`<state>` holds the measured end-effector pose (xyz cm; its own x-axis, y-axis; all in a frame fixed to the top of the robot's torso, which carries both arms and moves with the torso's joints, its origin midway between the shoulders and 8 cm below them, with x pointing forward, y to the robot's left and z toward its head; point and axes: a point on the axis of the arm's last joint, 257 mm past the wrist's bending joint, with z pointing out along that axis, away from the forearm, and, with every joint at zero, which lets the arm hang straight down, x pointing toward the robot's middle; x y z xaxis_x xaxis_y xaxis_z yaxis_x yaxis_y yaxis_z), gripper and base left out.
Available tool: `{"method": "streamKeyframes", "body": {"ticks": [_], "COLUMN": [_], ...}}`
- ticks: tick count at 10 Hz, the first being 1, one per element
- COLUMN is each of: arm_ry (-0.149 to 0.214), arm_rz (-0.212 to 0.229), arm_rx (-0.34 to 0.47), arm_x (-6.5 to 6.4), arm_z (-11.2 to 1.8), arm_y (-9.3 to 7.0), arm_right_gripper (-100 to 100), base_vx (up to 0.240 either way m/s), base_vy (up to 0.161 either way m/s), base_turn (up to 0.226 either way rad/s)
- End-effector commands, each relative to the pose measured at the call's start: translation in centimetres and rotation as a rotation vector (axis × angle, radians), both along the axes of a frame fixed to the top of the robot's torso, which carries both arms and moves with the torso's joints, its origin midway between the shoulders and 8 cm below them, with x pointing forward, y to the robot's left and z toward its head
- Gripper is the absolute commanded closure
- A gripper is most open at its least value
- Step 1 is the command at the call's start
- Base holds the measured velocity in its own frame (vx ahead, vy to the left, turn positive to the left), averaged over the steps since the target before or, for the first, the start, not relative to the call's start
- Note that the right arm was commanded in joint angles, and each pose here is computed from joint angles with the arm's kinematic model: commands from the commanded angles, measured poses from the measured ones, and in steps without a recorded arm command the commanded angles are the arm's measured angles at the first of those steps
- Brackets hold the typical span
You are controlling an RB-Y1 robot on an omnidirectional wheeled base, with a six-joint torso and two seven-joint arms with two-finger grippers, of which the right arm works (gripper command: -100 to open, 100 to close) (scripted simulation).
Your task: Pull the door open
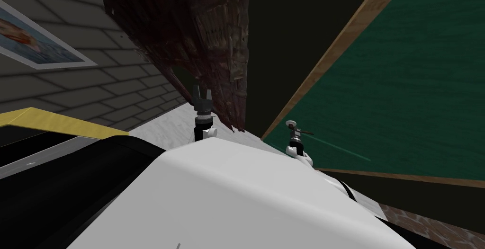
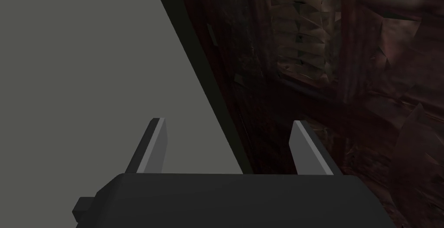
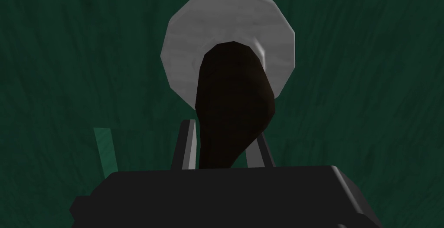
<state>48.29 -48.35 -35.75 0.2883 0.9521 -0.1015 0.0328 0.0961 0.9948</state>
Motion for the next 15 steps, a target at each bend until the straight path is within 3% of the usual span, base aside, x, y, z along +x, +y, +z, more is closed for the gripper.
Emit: {"method": "streamKeyframes", "body": {"ticks": [1, 8, 11, 15], "arm_ry": [-0.002, -0.004, -0.001, -0.001], "arm_rz": [0.016, 0.105, 0.119, 0.194], "arm_rx": [-0.001, -0.002, 0.002, 0.001], "arm_x": [0.0, -0.4, -0.4, -0.4], "arm_z": [0.1, 0.3, 0.1, 0.1], "arm_y": [0.2, 1.2, 1.6, 3.5], "arm_right_gripper": [100, 100, 100, 100], "base_vx": [-0.129, -0.215, -0.165, -0.196], "base_vy": [-0.033, -0.060, -0.019, -0.056], "base_turn": [0.105, 0.123, 0.055, 0.059]}}
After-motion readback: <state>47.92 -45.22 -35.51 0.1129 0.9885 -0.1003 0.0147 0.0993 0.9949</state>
